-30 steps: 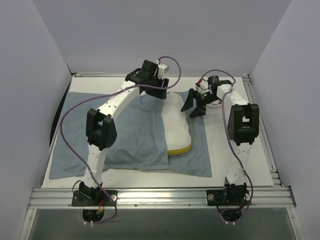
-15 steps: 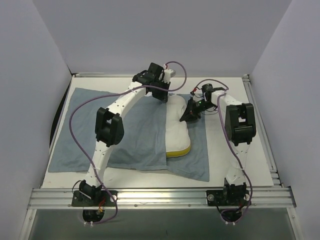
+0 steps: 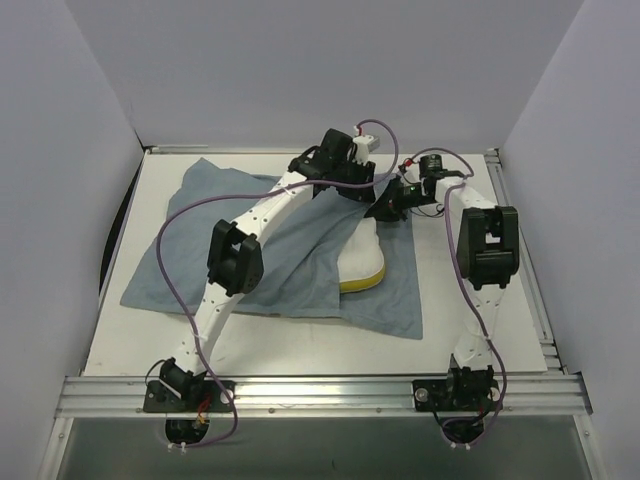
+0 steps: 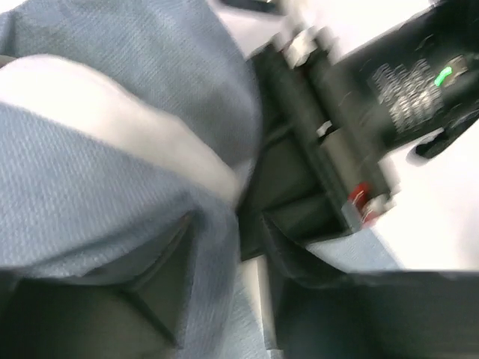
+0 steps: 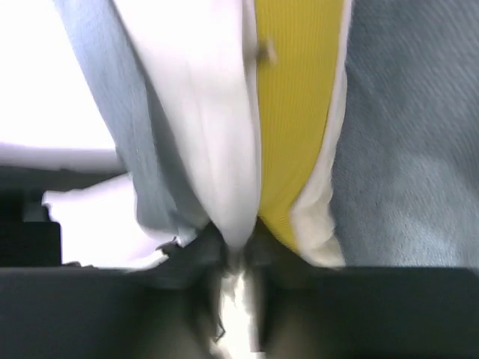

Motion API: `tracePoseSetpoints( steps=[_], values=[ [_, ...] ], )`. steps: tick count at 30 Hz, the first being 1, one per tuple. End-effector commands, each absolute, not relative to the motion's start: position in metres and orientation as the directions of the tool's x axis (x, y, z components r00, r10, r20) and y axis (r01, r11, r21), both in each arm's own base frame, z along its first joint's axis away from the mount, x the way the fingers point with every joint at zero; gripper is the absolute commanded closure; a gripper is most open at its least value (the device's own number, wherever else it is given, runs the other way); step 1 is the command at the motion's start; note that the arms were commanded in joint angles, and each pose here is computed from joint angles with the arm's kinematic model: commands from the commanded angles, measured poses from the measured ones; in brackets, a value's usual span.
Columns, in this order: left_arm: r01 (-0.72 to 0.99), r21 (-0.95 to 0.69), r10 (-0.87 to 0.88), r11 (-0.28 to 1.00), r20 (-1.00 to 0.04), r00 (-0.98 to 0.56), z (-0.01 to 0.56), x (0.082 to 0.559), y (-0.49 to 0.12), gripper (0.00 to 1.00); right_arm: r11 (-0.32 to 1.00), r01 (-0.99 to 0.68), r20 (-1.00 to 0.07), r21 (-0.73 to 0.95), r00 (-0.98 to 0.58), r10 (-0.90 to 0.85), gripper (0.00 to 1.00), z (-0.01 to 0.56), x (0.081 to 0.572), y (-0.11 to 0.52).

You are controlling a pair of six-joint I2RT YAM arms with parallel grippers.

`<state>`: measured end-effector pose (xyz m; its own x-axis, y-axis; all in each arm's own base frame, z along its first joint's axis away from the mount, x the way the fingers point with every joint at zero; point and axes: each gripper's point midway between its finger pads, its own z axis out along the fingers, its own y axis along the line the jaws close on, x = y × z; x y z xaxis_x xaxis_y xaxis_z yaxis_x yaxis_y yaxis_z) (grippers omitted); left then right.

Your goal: Put the pillow into the pillowcase

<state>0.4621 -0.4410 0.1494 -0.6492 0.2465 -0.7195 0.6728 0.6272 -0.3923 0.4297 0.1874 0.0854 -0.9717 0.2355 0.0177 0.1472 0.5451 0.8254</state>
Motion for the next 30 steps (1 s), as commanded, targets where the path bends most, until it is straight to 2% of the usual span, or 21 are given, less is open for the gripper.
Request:
tracePoseSetpoints(
  steps=[1, 2, 3, 4, 5, 6, 9, 12, 15, 17, 18, 20, 22, 23, 24, 26, 27, 28, 30],
  values=[
    [0.706, -0.315, 0.173, 0.634, -0.832, -0.526, 0.213, 0.485, -0.427, 0.37, 0.485, 0.103, -0.045, 0.868, -0.958, 0.284, 0.76, 0.106, 0.458, 0.178],
    [0.72, -0.255, 0.234, 0.646, -0.831, -0.505, 0.208, 0.483, -0.414, 0.35, 0.479, 0.115, -0.026, 0.87, -0.961, 0.277, 0.66, 0.107, 0.452, 0.178],
    [0.719, -0.198, 0.246, 0.666, -0.851, -0.463, 0.233, 0.481, -0.396, 0.34, 0.482, 0.127, -0.009, 0.867, -0.963, 0.269, 0.59, 0.103, 0.442, 0.177],
    [0.721, -0.163, 0.279, 0.673, -0.847, -0.452, 0.237, 0.473, -0.385, 0.34, 0.49, 0.119, -0.017, 0.864, -0.964, 0.265, 0.46, 0.112, 0.433, 0.175],
    [0.731, -0.106, 0.335, 0.675, -0.838, -0.431, 0.238, 0.465, -0.371, 0.34, 0.507, 0.093, -0.043, 0.857, -0.968, 0.249, 0.44, 0.113, 0.426, 0.172],
    [0.721, -0.093, 0.369, 0.686, -0.81, -0.455, 0.233, 0.445, -0.352, 0.34, 0.524, 0.124, -0.015, 0.843, -0.967, 0.253, 0.41, 0.105, 0.411, 0.167],
    [0.711, -0.096, 0.433, 0.696, -0.735, -0.522, 0.213, 0.389, -0.321, 0.34, 0.562, 0.105, -0.044, 0.82, -0.968, 0.246, 0.38, 0.117, 0.384, 0.161],
    [0.721, -0.125, 0.487, 0.682, -0.658, -0.574, 0.182, 0.335, -0.315, 0.34, 0.594, 0.119, -0.018, 0.795, -0.975, 0.22, 0.38, 0.11, 0.354, 0.159],
    [0.705, -0.176, 0.499, 0.687, -0.592, -0.633, 0.156, 0.306, -0.322, 0.34, 0.616, 0.163, 0.062, 0.771, -0.981, 0.181, 0.38, 0.09, 0.328, 0.163],
    [0.682, -0.205, 0.493, 0.702, -0.55, -0.673, 0.139, 0.304, -0.329, 0.33, 0.615, 0.186, 0.114, 0.766, -0.981, 0.155, 0.42, 0.077, 0.316, 0.167],
    [0.675, -0.217, 0.49, 0.705, -0.538, -0.686, 0.133, 0.305, -0.332, 0.33, 0.619, 0.188, 0.125, 0.763, -0.982, 0.144, 0.5, 0.072, 0.313, 0.169],
    [0.656, -0.23, 0.484, 0.719, -0.512, -0.71, 0.117, 0.314, -0.342, 0.33, 0.611, 0.202, 0.16, 0.765, -0.979, 0.123, 0.6, 0.062, 0.308, 0.175],
    [0.651, -0.24, 0.477, 0.72, -0.511, -0.715, 0.114, 0.323, -0.352, 0.37, 0.601, 0.225, 0.187, 0.767, -0.974, 0.125, 0.72, 0.055, 0.308, 0.177],
    [0.651, -0.256, 0.484, 0.715, -0.49, -0.725, 0.102, 0.324, -0.357, 0.43, 0.596, 0.227, 0.19, 0.77, -0.974, 0.125, 0.77, 0.054, 0.309, 0.178],
    [0.653, -0.268, 0.483, 0.708, -0.49, -0.725, 0.101, 0.325, -0.363, 0.58, 0.594, 0.224, 0.185, 0.773, -0.975, 0.126, 0.88, 0.053, 0.31, 0.178],
    [0.687, -0.307, 0.481, 0.659, -0.53, -0.698, 0.118, 0.326, -0.388, 0.78, 0.584, 0.228, 0.187, 0.779, -0.974, 0.131, 0.98, 0.053, 0.312, 0.181],
    [0.718, -0.339, 0.5, 0.608, -0.54, -0.677, 0.124, 0.314, -0.405, 0.84, 0.578, 0.232, 0.192, 0.783, -0.973, 0.131, 1.0, 0.054, 0.313, 0.183],
    [0.746, -0.361, 0.508, 0.56, -0.561, -0.653, 0.135, 0.307, -0.418, 0.94, 0.575, 0.232, 0.192, 0.785, -0.973, 0.13, 1.0, 0.055, 0.314, 0.185],
    [0.797, -0.425, 0.502, 0.428, -0.622, -0.601, 0.174, 0.285, -0.454, 0.97, 0.575, 0.224, 0.18, 0.787, -0.975, 0.133, 1.0, 0.058, 0.314, 0.193]
  ],
)
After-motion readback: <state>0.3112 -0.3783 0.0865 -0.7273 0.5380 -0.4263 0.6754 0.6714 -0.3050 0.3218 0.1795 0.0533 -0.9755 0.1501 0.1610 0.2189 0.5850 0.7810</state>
